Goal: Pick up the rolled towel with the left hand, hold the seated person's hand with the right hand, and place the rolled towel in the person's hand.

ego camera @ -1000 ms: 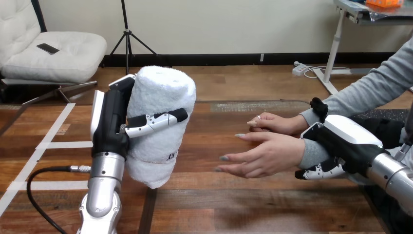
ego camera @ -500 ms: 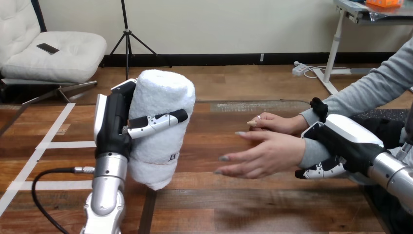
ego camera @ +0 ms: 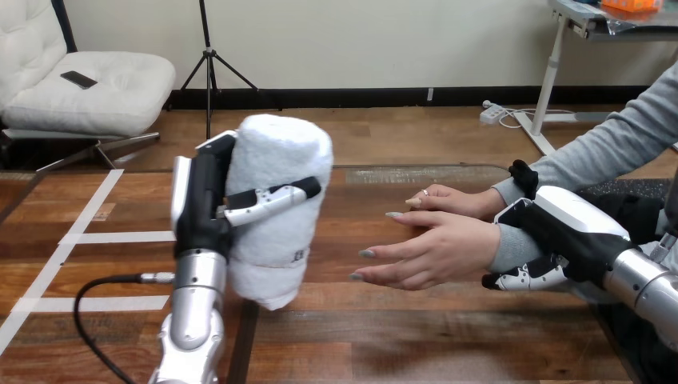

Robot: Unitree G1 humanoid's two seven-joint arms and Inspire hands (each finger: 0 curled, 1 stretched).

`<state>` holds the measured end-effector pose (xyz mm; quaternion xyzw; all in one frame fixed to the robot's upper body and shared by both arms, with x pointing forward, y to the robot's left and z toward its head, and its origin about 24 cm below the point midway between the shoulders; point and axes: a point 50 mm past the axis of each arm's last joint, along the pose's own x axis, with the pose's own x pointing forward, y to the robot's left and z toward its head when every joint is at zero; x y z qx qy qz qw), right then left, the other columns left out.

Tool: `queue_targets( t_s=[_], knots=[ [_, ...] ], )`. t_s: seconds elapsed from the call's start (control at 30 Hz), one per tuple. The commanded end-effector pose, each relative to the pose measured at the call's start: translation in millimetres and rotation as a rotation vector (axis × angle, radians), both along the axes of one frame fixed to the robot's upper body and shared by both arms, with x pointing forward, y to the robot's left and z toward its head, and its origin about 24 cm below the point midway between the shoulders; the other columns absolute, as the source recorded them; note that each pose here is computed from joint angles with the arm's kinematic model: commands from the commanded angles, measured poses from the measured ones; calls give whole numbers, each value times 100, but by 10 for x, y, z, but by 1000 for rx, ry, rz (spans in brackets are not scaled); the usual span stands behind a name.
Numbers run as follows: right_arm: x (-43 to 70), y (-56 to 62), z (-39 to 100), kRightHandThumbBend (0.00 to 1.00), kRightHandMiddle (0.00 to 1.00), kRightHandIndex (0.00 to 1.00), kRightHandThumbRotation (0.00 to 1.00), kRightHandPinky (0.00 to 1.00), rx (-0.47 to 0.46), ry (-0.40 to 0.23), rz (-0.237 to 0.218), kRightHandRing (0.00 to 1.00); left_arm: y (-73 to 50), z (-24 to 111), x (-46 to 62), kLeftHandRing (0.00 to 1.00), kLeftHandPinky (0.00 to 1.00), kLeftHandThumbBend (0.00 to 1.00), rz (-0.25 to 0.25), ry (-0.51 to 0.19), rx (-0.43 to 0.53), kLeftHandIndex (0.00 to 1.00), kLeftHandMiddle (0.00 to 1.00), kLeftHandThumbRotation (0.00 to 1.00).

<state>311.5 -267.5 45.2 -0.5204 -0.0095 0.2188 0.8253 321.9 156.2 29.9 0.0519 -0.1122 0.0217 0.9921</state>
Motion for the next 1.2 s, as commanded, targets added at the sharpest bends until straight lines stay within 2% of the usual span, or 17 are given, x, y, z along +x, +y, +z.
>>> queue_targets(
  t_s=[0.0,0.47,0.6,0.9,1.17],
  knots=[
    [273,217,403,54,27,30,18,17,95,-160,39,21,-198,417,221,36,33,73,-52,-158,-13,41,39,0],
    [309,299,417,54,23,24,19,14,105,-167,55,18,-301,440,253,37,34,72,-74,-157,-35,41,40,0],
    [317,319,421,54,23,23,23,14,101,-170,61,18,-327,452,262,37,34,71,-80,-159,-37,41,40,0],
    [340,368,433,54,23,23,28,14,108,-168,73,18,-370,483,278,36,34,71,-91,-172,-27,41,40,0],
    [361,409,440,54,23,24,27,14,112,-167,77,18,-395,505,291,36,33,72,-101,-175,-50,41,39,0]
  ],
)
